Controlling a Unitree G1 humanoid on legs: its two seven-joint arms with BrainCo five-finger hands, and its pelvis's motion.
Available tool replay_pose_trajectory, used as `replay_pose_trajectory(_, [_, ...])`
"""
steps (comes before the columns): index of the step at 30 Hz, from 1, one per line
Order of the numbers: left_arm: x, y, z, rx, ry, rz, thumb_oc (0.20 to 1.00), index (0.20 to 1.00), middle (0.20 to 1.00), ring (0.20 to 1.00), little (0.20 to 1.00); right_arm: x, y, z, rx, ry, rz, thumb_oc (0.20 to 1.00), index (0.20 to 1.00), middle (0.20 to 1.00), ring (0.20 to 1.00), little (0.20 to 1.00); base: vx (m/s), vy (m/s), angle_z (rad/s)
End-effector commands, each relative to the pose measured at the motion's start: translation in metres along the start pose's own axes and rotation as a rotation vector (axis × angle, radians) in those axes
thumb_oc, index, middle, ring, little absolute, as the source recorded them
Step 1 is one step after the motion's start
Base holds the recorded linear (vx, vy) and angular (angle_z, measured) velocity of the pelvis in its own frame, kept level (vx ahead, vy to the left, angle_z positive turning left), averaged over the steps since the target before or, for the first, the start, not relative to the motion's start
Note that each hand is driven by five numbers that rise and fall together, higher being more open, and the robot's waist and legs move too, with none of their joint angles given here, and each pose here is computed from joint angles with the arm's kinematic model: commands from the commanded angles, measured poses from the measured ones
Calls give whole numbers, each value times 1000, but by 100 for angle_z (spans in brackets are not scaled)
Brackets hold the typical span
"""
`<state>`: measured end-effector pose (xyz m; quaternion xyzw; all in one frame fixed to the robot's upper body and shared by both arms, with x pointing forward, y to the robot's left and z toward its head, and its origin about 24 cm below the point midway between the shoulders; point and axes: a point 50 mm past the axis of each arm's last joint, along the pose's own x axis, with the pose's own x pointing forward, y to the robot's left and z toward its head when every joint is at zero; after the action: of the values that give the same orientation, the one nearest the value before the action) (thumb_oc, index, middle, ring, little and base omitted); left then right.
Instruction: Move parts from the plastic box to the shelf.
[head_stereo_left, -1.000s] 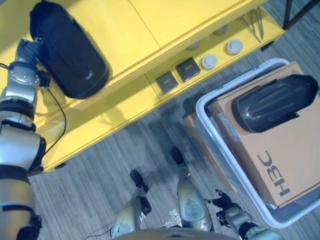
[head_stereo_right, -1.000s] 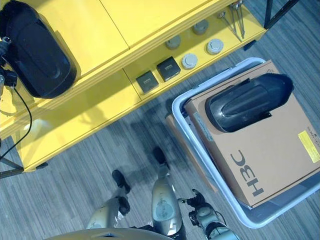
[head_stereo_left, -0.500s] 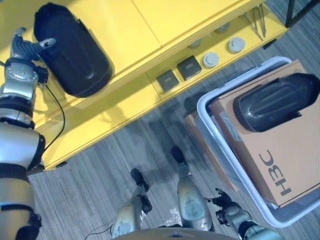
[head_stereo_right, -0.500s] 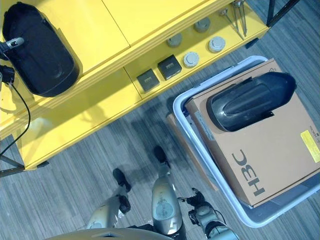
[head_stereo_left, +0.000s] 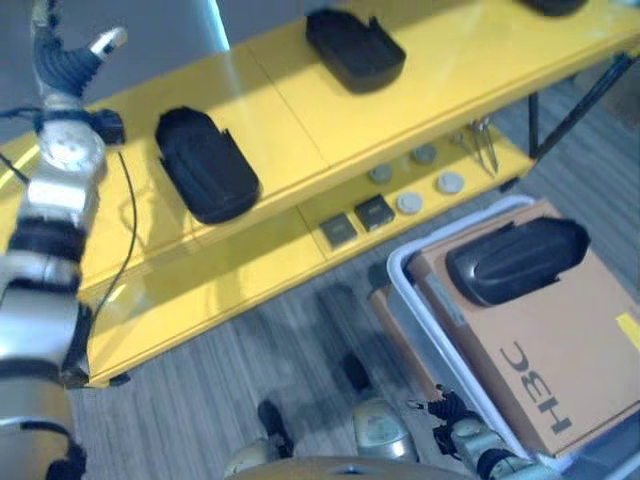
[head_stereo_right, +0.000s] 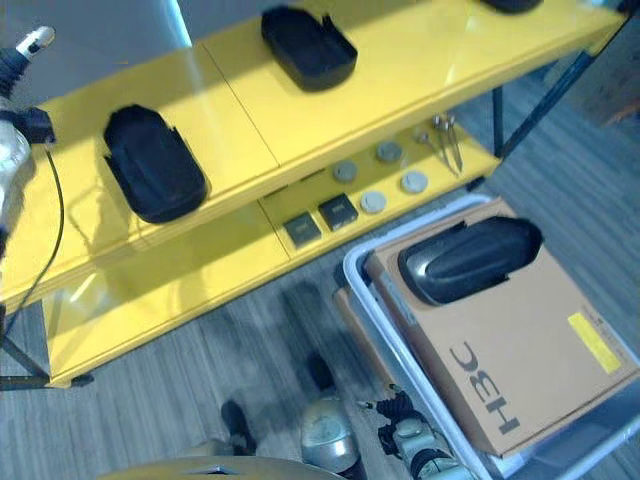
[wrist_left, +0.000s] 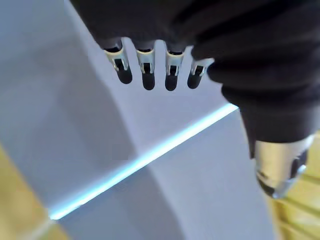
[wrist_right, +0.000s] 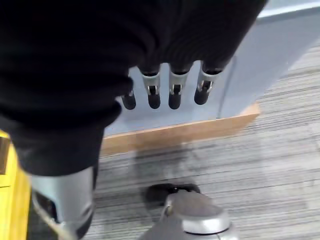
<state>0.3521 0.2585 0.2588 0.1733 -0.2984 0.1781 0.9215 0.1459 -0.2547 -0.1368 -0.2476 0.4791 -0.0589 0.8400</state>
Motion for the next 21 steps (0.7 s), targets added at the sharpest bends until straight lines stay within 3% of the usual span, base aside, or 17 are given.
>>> replay_pose_trajectory(1, [-25, -3, 6, -37, -120, -18, 840, 840, 840, 840, 840, -7, 6, -29, 4, 77, 19, 1000, 1000, 1000, 1000, 1000, 25, 4, 18])
replay_pose_trajectory(2, [-27, -2, 5, -36, -116, -17, 705, 705, 705, 705, 705, -7, 6, -30, 0, 79, 19, 1000, 1000, 1000, 1000, 1000, 33, 8, 21])
replay_pose_trajectory(3, [-57, -23, 3, -203, -99, -92, 200, 200, 200, 200, 200, -10, 13, -33, 17, 82, 36, 1000, 1000, 1000, 1000, 1000, 25, 0, 21])
replay_pose_trajectory(8, [-112, -57, 14, -388, -93, -255, 200, 200, 200, 200, 200, -16, 24, -45, 93, 113, 47, 1000, 1000, 1000, 1000, 1000, -13, 2, 16])
replay_pose_trajectory(11, [-128, -64, 12, -414, -64, -328, 200, 200, 200, 200, 200, -18, 29, -48, 107, 124, 57, 1000, 1000, 1000, 1000, 1000, -55, 1, 12])
replay_pose_trajectory(13, [-146, -83, 6, -566, 41, -395, 200, 200, 200, 200, 200, -21, 36, -56, 130, 170, 75, 1000, 1000, 1000, 1000, 1000, -66, -10, -10])
replay_pose_trajectory(16, [-152, -90, 8, -553, 35, -471, 200, 200, 200, 200, 200, -24, 36, -67, 220, 236, 49, 1000, 1000, 1000, 1000, 1000, -10, -4, -16])
replay_pose_trajectory(17, [-163, -107, 3, -587, 100, -552, 200, 200, 200, 200, 200, -27, 38, -75, 263, 281, 49, 1000, 1000, 1000, 1000, 1000, 3, -4, -27])
replay_pose_trajectory(21, [-177, -127, -19, -579, 241, -606, 200, 200, 200, 200, 200, -21, 30, -65, 226, 242, 31, 1000, 1000, 1000, 1000, 1000, -25, -5, -14])
